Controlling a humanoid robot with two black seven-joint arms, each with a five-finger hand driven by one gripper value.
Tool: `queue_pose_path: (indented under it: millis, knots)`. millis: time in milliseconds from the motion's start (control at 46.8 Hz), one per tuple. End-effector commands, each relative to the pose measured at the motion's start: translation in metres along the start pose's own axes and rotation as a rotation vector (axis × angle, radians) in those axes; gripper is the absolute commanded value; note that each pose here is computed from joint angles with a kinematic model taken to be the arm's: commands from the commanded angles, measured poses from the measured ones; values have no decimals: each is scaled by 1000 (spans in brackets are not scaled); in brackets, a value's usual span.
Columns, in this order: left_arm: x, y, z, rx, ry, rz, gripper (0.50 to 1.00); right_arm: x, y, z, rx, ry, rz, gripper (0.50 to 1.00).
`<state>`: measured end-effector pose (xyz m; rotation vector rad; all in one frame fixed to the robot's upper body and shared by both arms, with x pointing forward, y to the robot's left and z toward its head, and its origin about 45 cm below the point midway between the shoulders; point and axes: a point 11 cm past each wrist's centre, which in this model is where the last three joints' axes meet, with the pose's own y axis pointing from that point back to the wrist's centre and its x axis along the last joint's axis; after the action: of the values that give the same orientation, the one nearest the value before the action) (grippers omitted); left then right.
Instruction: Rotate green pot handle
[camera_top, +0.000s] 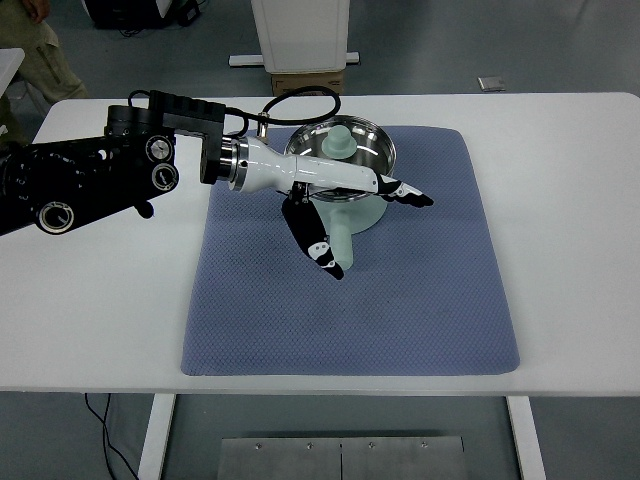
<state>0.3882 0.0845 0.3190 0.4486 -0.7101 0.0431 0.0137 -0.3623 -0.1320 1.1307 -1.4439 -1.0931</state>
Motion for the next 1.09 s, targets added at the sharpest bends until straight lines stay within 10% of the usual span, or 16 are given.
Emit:
queue_pose_path:
  millis: [0, 1068]
  knots:
    - [-1, 0, -3, 10, 3, -2, 1000, 0, 0, 0, 0, 0, 0, 1000]
    - [-32, -15, -24, 67, 5, -91, 1000, 0, 0, 0, 0, 0, 0, 1000]
